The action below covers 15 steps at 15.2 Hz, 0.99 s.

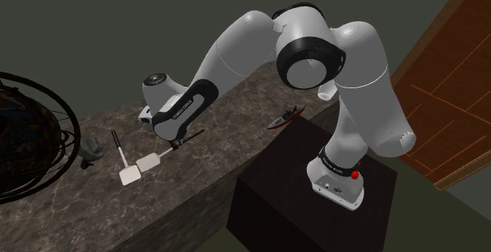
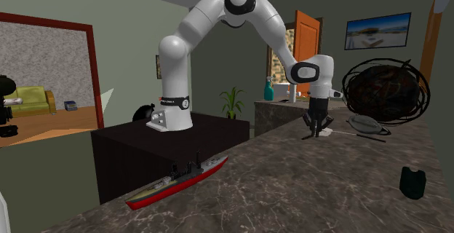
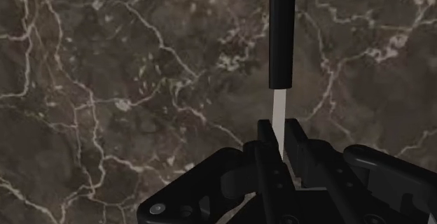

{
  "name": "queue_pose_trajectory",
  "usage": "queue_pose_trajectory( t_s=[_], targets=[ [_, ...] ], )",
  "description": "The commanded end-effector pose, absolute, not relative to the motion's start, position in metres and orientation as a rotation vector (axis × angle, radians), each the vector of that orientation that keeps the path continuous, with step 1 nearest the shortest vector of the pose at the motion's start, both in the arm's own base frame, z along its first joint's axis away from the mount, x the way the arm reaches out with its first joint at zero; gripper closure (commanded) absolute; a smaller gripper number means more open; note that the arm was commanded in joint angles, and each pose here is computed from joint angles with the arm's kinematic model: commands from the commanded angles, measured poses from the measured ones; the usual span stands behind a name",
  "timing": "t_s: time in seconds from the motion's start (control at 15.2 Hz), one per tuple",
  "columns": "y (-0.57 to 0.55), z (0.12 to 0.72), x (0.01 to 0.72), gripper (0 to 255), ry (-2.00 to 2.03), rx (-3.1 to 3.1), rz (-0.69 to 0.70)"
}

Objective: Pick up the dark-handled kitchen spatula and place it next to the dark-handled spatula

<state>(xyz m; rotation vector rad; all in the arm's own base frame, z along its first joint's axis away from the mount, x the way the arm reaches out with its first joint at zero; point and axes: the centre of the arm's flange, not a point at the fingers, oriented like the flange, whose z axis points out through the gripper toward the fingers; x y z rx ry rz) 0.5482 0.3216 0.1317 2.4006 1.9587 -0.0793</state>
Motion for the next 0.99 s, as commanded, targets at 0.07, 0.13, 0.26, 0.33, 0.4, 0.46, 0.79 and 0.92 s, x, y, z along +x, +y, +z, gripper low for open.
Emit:
queue_pose_trajectory(
  t_s=[0.07,0.13,0.26,0.33,0.4,0.46,0.79,0.92],
  targets=[
    [0.322,0.132,0.548,255,1.959,2.401,-0.079],
    [0.322,0.132,0.548,255,1.959,2.401,-0.079],
    [0.322,0.132,0.548,0,1.959,2.401,-0.079],
    [0.322,0.132,0.548,0,1.959,2.401,-0.079],
    [0.322,0.132,0.548,0,1.959,2.401,-0.079],
    [0.322,0.132,0.548,0,1.959,2.401,-0.079],
    [0.325,0.181,0.549,0,1.959,2.401,-0.079],
    [0.325,0.181,0.549,0,1.959,2.401,-0.079]
  ],
)
